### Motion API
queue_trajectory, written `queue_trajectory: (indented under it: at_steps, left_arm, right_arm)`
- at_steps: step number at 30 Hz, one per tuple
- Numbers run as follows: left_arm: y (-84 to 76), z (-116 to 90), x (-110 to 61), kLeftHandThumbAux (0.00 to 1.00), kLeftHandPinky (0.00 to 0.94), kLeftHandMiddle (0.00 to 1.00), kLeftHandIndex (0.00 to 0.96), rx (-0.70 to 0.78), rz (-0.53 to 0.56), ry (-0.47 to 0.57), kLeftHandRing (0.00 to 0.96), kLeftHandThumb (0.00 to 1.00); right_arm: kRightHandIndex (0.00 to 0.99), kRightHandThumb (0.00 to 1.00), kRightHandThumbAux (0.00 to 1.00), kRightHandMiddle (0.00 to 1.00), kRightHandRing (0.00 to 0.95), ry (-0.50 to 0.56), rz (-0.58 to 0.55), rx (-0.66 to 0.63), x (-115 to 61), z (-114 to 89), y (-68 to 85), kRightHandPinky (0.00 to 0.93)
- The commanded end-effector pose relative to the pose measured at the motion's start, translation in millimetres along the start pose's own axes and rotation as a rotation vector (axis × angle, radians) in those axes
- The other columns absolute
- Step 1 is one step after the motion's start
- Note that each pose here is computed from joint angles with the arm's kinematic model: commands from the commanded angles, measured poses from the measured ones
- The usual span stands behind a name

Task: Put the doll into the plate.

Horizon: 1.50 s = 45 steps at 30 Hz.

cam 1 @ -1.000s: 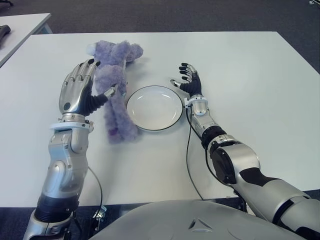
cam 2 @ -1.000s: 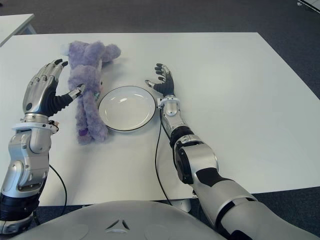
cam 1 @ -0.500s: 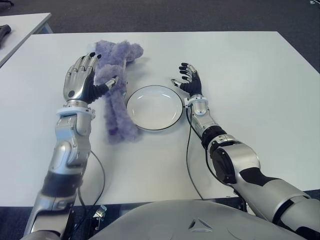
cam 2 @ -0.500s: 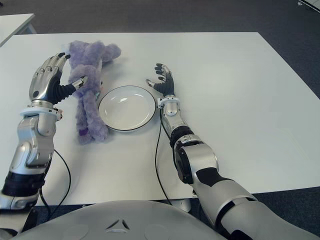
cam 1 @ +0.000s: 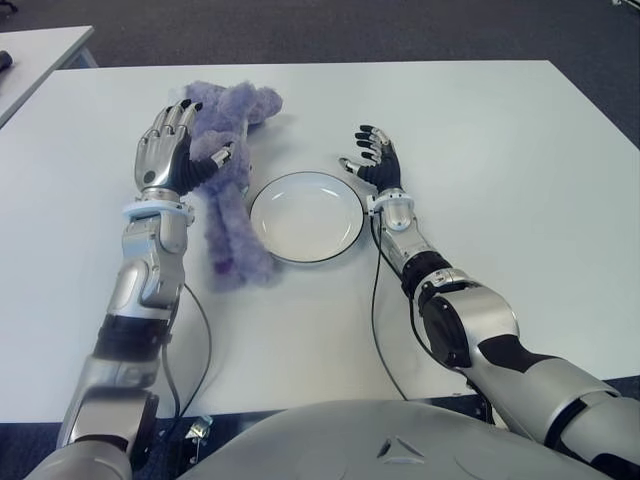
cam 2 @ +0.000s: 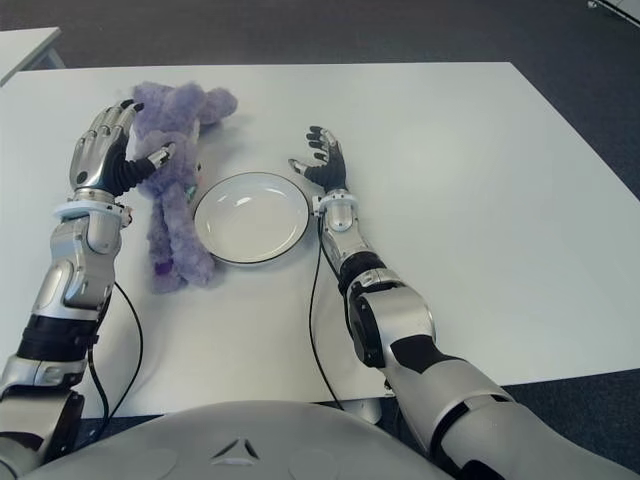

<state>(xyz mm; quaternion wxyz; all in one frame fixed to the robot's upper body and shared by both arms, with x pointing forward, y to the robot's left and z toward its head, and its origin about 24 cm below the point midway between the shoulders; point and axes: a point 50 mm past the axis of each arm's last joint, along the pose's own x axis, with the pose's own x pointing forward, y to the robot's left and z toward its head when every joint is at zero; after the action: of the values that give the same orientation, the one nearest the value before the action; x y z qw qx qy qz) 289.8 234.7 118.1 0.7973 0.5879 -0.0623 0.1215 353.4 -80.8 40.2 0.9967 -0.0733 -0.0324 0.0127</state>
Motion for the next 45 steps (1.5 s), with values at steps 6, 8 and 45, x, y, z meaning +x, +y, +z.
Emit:
queue_trajectory:
  at_steps: [6,8,45]
  left_arm:
    - [-13.6,-7.1,11.2,0.304,0.119,0.000,0.000,-0.041,0.001,0.033,0.034,0.284]
    - [-14.9,-7.1,12.5,0.306,0.112,0.000,0.000,-0.044,0.002,0.036,0.033,0.283]
    - [-45.8,5.9,8.3,0.329,0.088,0.000,0.028,-0.082,-0.113,0.054,0.036,0.253]
  right_arm:
    - [0.178,0.185,0.971,0.248,0.217,0.422,0.021,-0.027,-68.9,-92.4,1.4,0.220]
    - [0.178,0.181,0.972,0.247,0.217,0.419,0.021,-0.027,-68.7,-92.2,1.2,0.221]
    - [0.179,0.157,0.974,0.246,0.219,0.422,0.017,-0.030,-69.9,-93.2,0.8,0.227]
